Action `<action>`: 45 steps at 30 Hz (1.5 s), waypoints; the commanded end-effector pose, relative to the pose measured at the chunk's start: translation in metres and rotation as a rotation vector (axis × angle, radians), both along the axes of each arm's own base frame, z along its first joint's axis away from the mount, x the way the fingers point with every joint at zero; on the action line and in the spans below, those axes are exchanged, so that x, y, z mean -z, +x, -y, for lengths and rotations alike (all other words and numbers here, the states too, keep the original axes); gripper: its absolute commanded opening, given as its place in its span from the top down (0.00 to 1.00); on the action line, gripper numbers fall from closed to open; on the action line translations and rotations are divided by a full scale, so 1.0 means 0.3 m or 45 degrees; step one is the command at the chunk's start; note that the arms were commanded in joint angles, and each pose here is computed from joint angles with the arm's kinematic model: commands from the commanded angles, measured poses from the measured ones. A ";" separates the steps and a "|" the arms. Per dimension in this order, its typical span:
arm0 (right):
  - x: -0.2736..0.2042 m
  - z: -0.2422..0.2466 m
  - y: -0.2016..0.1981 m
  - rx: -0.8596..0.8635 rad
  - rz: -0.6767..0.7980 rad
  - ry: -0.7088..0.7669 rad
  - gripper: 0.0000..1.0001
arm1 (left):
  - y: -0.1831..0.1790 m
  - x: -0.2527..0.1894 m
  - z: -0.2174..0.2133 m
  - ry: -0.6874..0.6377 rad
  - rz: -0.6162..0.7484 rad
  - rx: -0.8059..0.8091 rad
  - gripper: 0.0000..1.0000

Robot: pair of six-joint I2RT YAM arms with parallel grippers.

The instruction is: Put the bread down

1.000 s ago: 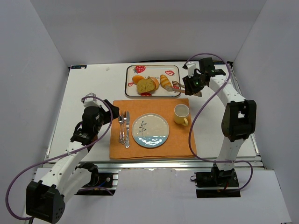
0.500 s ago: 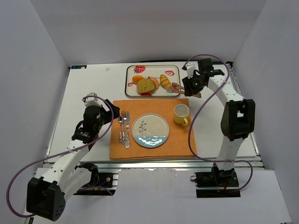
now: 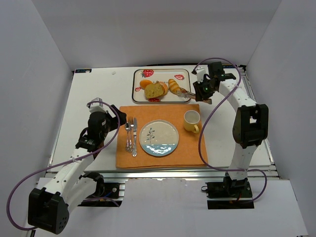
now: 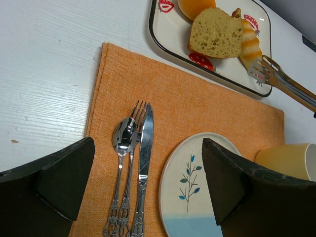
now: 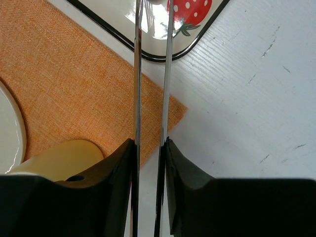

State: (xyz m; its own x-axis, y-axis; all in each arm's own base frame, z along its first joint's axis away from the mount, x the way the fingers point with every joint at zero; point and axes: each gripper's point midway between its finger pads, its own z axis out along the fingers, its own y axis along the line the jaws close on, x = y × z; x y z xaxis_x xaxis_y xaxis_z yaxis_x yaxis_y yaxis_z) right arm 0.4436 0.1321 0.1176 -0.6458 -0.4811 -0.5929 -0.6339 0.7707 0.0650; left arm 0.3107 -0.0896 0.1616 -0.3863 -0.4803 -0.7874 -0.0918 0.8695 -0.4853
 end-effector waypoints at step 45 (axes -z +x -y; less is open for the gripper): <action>-0.074 -0.133 -0.820 -0.955 0.291 0.017 0.83 | -0.010 -0.088 -0.034 -0.010 0.104 -0.051 0.02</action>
State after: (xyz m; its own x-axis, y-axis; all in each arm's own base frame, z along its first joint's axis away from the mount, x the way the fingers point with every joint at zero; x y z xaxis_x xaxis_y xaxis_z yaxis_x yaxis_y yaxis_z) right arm 0.1962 0.1694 0.1368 -0.0673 -0.7352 -0.6745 -0.9821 0.1681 -0.0852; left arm 0.3100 -0.0854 0.1873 -0.3171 -0.4944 -0.8093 -0.0699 0.8632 -0.5000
